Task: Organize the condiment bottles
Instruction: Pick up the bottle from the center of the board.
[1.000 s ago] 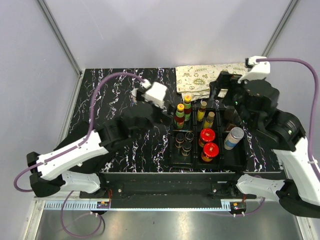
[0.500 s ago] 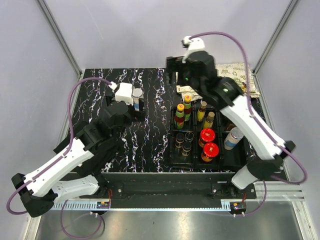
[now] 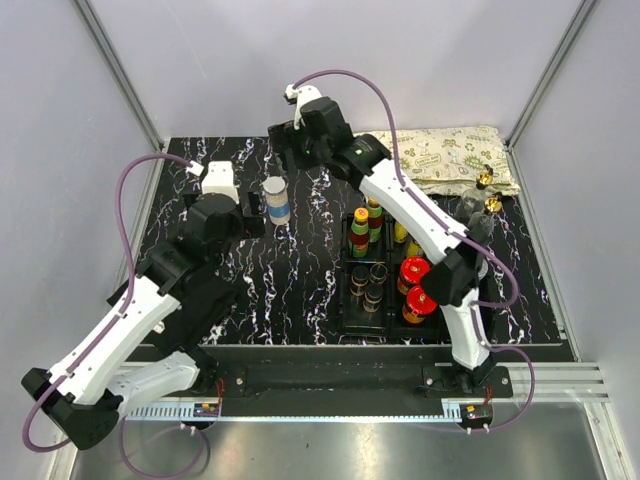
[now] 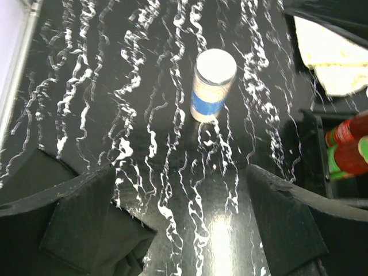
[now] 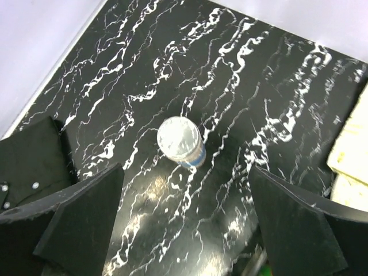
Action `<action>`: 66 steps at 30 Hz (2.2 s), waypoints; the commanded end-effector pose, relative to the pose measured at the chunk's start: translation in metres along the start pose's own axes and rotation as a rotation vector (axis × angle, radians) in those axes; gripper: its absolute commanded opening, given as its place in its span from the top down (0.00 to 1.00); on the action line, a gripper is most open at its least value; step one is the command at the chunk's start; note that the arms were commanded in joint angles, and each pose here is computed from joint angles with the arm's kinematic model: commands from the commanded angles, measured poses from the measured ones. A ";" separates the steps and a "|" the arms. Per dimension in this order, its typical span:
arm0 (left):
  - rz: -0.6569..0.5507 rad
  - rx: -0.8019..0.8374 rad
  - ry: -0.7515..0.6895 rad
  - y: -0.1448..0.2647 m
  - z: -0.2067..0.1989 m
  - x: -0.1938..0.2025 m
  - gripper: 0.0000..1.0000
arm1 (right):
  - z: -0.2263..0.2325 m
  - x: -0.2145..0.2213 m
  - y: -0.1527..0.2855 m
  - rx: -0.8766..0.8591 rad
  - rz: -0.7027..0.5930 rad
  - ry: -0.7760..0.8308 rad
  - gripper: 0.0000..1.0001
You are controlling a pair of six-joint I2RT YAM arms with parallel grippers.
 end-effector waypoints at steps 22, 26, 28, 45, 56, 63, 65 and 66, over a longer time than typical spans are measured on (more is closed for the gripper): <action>-0.188 0.056 -0.137 0.007 0.031 0.015 0.01 | 0.009 -0.014 -0.064 -0.123 -0.111 -0.060 0.00; -0.175 0.049 -0.143 0.004 0.031 0.016 0.01 | 0.009 -0.008 -0.069 -0.130 -0.091 -0.078 0.00; -0.177 0.048 -0.142 0.005 0.031 0.016 0.01 | 0.011 -0.004 -0.070 -0.165 -0.067 -0.073 0.00; -0.196 0.040 -0.124 0.009 0.034 0.015 0.01 | 0.011 0.023 -0.095 -0.177 -0.009 -0.111 0.00; -0.181 0.023 -0.110 0.008 0.034 0.014 0.01 | 0.005 0.056 -0.118 -0.112 0.048 -0.045 0.00; -0.191 0.008 -0.091 0.010 0.036 0.012 0.01 | 0.002 0.082 -0.123 -0.106 0.127 -0.020 0.00; -0.191 0.011 -0.089 0.009 0.036 0.012 0.01 | 0.001 0.089 -0.125 -0.099 0.144 -0.016 0.00; -0.188 0.011 -0.091 0.009 0.036 0.012 0.01 | 0.002 0.091 -0.126 -0.098 0.150 -0.015 0.00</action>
Point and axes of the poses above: each gripper's point midway between its finger pads, its own y axis back along the fingers, its own z axis along the line the jaws close on, x = y × z, the point moved 9 cm from there along y, back along the fingers, and after that the axes turned 6 degrees about -y, right-handed, at the moved point
